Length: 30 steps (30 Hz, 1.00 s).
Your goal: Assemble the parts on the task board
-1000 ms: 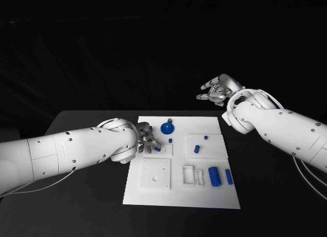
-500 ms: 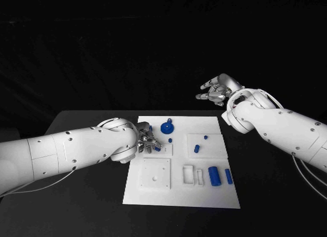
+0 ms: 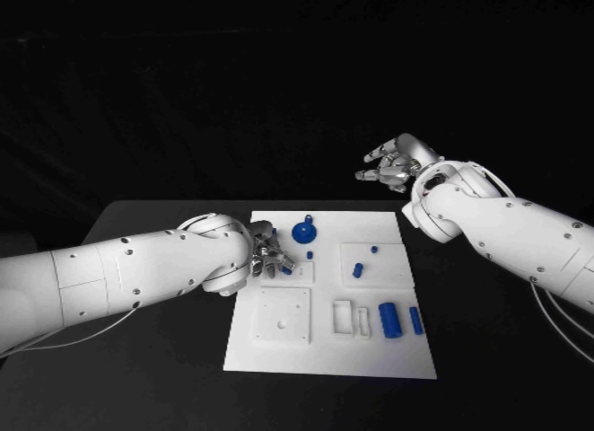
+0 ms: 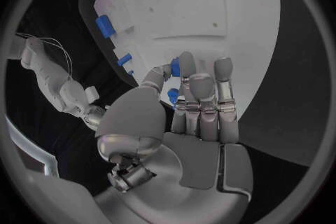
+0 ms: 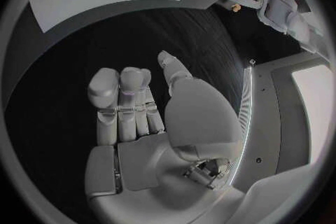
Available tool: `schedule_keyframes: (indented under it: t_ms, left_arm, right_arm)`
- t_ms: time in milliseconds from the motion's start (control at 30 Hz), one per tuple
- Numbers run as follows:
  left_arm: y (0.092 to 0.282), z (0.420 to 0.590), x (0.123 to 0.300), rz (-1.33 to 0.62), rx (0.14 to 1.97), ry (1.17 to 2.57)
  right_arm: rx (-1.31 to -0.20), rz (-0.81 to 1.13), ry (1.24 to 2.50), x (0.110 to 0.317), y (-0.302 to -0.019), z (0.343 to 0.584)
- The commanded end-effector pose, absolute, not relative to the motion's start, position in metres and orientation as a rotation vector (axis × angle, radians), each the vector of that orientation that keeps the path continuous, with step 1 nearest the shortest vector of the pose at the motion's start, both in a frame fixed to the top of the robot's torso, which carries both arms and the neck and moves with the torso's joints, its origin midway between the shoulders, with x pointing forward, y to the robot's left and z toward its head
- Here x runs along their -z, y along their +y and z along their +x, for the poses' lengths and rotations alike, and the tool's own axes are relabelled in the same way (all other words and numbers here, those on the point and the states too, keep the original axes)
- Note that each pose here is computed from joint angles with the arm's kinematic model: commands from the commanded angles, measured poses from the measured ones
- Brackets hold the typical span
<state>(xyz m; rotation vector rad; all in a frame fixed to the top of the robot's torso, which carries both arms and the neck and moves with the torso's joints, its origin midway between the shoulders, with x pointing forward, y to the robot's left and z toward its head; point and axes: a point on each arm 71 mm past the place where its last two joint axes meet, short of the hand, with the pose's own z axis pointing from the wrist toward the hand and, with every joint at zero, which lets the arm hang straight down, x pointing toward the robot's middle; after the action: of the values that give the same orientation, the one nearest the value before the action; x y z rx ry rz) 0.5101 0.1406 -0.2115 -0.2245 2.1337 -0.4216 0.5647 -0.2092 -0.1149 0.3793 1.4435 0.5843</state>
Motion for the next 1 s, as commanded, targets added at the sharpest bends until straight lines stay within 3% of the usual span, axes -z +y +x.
schedule_keyframes:
  t_ms: [33, 1000]
  left_arm:
    - [0.1332, 0.5053, 0.2165, -0.199, 0.443, 2.162]
    - [0.1307, 0.5047, 0.2197, -0.193, 0.437, 2.17]
  right_arm:
    - [-0.586, 0.364, 1.449, 0.1146, -0.207, 0.5641]
    - [-0.587, 0.366, 1.446, 0.1143, -0.2072, 0.5638]
